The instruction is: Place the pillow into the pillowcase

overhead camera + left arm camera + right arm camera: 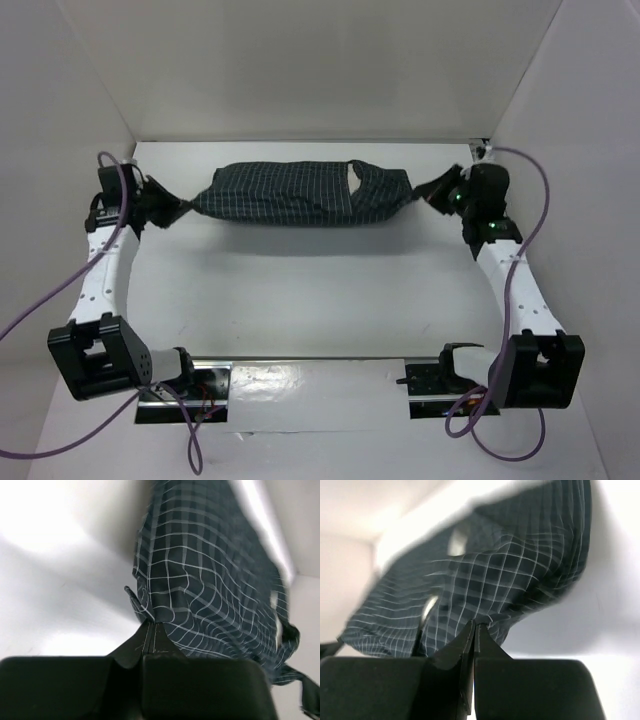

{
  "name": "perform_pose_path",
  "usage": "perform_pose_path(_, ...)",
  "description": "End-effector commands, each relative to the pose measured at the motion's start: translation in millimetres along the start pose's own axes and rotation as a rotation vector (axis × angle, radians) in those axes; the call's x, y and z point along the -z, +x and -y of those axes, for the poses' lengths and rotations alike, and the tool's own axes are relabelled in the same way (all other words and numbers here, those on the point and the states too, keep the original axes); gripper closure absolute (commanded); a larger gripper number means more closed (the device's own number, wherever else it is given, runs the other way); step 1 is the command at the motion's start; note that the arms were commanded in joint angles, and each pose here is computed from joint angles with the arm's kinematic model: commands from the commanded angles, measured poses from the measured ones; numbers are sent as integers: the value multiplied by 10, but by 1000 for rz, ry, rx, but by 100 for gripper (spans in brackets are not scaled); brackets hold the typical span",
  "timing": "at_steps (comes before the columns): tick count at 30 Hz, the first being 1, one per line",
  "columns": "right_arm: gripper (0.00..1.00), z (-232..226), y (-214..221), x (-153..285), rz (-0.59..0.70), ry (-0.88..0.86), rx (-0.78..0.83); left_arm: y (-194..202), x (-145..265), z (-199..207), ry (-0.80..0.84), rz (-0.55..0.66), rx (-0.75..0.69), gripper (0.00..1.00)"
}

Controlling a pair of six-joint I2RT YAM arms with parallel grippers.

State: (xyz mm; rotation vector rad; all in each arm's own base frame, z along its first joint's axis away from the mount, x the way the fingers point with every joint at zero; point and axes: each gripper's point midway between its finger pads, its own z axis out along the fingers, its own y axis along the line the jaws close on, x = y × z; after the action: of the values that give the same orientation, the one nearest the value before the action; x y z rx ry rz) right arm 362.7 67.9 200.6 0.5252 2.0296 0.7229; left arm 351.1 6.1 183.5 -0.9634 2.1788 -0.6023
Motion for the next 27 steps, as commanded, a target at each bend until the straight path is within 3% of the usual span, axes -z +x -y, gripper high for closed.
perform_pose_path(1,100,-548,-911,369,230,-59,71,-636,636,663,183,218,-53,100)
perform_pose_path(5,100,-911,-1425,793,380,-48,145,-1057,1144,892,247,343,-61,100)
perform_pose_path(7,100,-931,-1532,944,430,-13,156,-1137,1167,803,249,342,-29,100)
perform_pose_path(11,100,-751,-1427,930,406,40,150,-1101,1082,601,282,286,32,100)
perform_pose_path(16,100,-586,-1152,786,311,29,139,-680,792,478,303,146,10,100)
perform_pose_path(19,100,-542,-1083,738,290,26,136,-171,406,230,225,-32,14,100)
perform_pose_path(20,100,-499,-1015,702,267,27,144,-16,302,187,212,-83,18,77)
perform_pose_path(22,100,-452,-970,674,255,35,140,355,57,-36,173,-213,26,45)
perform_pose_path(23,100,-395,-915,642,241,45,135,472,-19,-82,164,-247,26,16)
perform_pose_path(25,100,-376,-870,623,226,43,133,778,-139,-105,170,-323,1,4)
perform_pose_path(27,100,-388,-860,622,221,35,133,1078,-259,-184,155,-387,-5,0)
